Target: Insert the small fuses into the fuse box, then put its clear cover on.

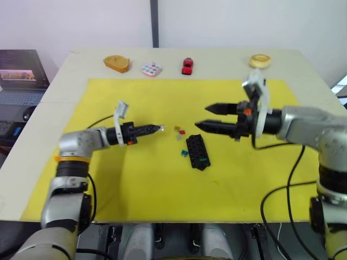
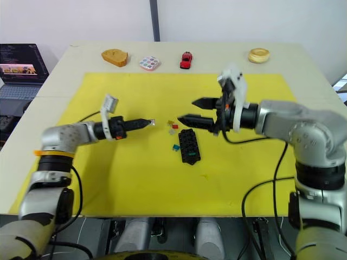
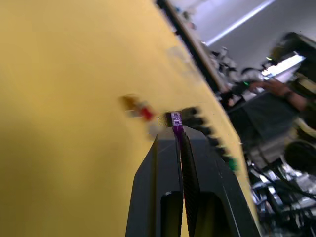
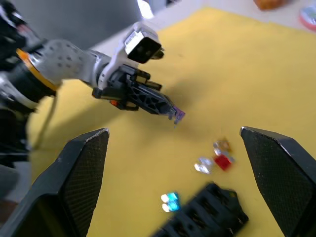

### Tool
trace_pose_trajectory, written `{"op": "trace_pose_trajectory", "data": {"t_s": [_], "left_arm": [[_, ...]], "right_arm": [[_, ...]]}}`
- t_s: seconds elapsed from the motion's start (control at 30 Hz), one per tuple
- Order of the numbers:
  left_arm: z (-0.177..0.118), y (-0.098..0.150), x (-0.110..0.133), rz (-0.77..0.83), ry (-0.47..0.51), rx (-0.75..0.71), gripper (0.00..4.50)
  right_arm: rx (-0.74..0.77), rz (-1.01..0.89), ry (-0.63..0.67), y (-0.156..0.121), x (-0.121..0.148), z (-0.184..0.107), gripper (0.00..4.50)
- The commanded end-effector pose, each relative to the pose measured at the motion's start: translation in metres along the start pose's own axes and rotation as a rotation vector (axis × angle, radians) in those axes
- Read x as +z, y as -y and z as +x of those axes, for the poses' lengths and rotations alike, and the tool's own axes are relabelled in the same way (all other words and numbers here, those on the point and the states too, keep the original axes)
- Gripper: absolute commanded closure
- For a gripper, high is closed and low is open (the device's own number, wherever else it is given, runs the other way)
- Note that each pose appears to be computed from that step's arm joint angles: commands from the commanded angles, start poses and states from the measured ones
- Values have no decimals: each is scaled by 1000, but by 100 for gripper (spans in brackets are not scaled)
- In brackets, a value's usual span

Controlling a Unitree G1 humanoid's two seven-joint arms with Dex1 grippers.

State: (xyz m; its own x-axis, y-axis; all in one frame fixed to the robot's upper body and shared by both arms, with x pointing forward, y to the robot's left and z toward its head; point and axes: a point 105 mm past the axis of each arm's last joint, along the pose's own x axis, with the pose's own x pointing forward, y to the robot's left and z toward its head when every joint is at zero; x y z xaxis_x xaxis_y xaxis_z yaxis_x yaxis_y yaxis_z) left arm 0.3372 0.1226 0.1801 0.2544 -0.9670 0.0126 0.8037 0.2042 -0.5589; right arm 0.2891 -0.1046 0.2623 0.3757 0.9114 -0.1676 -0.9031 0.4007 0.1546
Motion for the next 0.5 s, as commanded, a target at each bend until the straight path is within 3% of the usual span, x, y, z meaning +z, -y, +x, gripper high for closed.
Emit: {"op": "trace_pose_trajectory", "data": {"t_s": [0.03,0.17,0.27,0.37,0.5], "left_arm": [[0,59,34,163,-16,-169,444],[0,98,48,292,-62,-237,444],[3,111,52,370,-72,-233,450],[9,114,56,424,-55,-209,450],[13,107,55,440,-36,-162,450]], "right_arm": [[112,7,26,-13,20,1,0],[219,-3,33,-26,37,9,0],[246,-18,35,-29,42,15,92],[260,-31,31,-32,41,21,243],[270,-31,26,-34,37,24,243]]}}
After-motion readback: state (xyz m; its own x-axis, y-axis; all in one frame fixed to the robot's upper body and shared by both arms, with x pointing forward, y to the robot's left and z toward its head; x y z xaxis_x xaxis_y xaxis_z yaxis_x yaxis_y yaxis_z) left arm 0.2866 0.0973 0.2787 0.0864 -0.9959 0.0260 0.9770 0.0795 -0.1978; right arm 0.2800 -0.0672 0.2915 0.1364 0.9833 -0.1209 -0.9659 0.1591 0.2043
